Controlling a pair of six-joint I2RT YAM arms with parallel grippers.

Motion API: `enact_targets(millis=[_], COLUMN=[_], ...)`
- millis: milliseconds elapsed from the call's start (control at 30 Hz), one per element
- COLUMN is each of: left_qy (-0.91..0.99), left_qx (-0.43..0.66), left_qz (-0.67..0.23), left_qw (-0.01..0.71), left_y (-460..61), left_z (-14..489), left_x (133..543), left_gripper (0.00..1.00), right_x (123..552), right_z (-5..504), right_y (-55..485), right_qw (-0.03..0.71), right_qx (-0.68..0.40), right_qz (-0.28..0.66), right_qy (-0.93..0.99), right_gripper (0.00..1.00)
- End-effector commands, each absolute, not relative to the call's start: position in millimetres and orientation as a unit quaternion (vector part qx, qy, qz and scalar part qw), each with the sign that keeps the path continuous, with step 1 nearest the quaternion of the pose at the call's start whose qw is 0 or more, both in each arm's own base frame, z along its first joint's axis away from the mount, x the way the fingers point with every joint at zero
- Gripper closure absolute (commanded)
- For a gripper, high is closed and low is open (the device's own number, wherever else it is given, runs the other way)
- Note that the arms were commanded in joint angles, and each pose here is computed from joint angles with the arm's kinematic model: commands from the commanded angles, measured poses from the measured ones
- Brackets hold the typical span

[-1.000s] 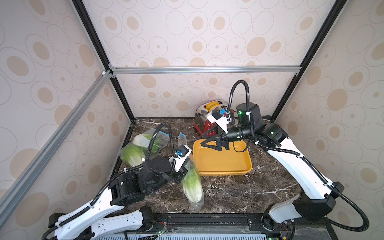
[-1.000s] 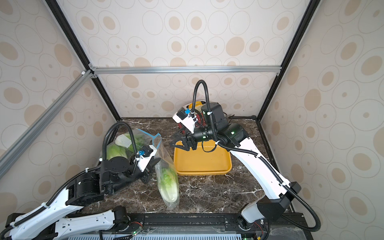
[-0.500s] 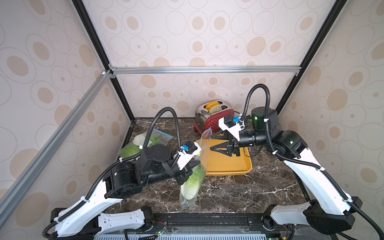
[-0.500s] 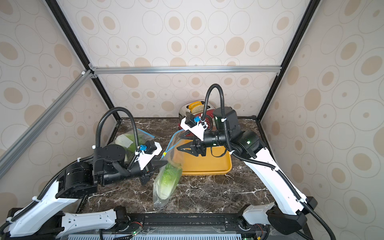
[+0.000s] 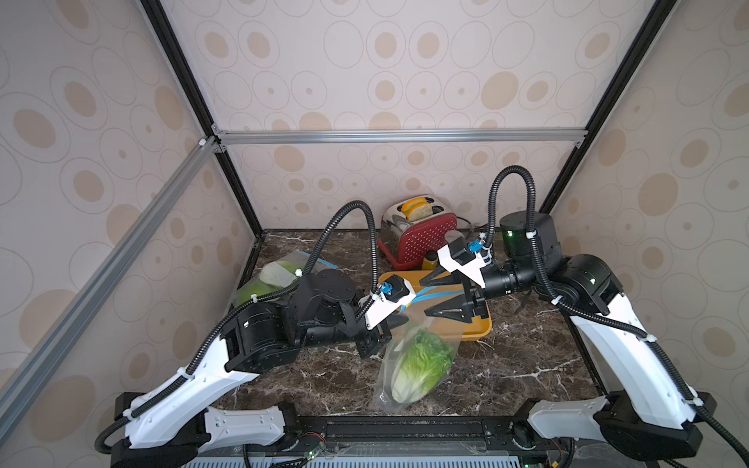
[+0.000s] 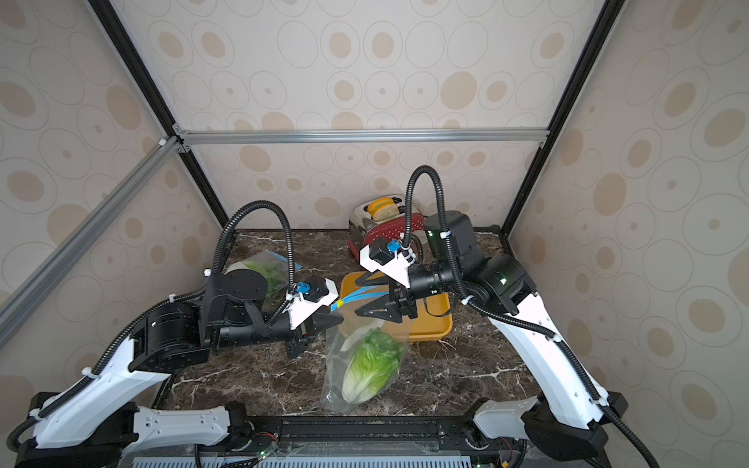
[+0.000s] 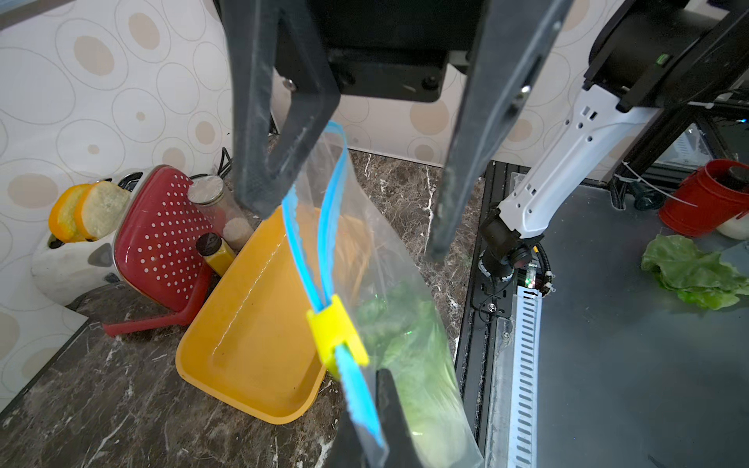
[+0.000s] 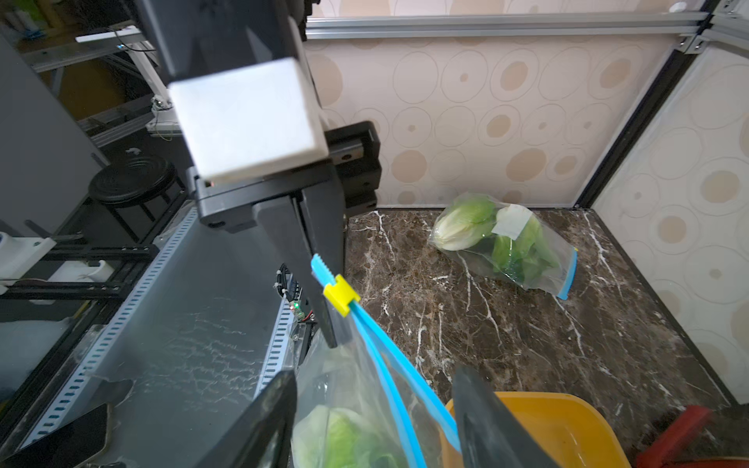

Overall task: Put the chinese cabbages into a zipper bag and zip it
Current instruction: Zip the zipper on the zipper food storage bag.

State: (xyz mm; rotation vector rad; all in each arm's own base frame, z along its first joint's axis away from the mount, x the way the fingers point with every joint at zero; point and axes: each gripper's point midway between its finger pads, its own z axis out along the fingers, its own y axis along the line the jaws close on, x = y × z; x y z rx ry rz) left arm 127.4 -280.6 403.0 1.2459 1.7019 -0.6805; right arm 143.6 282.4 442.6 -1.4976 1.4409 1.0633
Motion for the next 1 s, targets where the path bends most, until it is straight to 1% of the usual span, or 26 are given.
enact_targets(millis=[0, 133, 233, 333, 400, 500, 667, 967], left_qy=[0.665, 0.661, 0.66, 0.661, 0.661, 0.66, 0.663, 0.663], left_qx=[0.516, 0.522, 0.522, 0.518, 0.516, 0.514, 0.512, 0.508], left_qz=[-0.278, -0.282, -0.28, -0.275, -0.271, -0.271, -0.266, -0.262], left_qw=[0.464, 0.46, 0.461, 0.468, 0.472, 0.476, 0.477, 0.482], left_y=[-281, -287, -289, -288, -287, -287, -288, -289], left_z=[420, 419, 419, 420, 420, 421, 418, 418], left_x=[126, 126, 128, 131, 133, 134, 137, 140], left_gripper=[1.0, 1.0, 1.0, 1.0, 1.0, 1.0, 1.0, 1.0], right_x=[126, 130, 130, 130, 131, 133, 132, 132], right_z=[446, 451, 455, 448, 441, 435, 442, 437], right_y=[278, 283, 289, 291, 292, 293, 296, 298], right_qw=[0.382, 0.386, 0.373, 0.358, 0.351, 0.347, 0.35, 0.335], right_qx=[-0.606, -0.603, -0.602, -0.603, -0.601, -0.597, -0.595, -0.592], right_qz=[0.438, 0.446, 0.467, 0.474, 0.476, 0.478, 0.49, 0.502], right_qy=[0.543, 0.538, 0.53, 0.532, 0.538, 0.543, 0.533, 0.534], right_gripper=[0.36, 0.36, 0.37, 0.39, 0.43, 0.47, 0.52, 0.63])
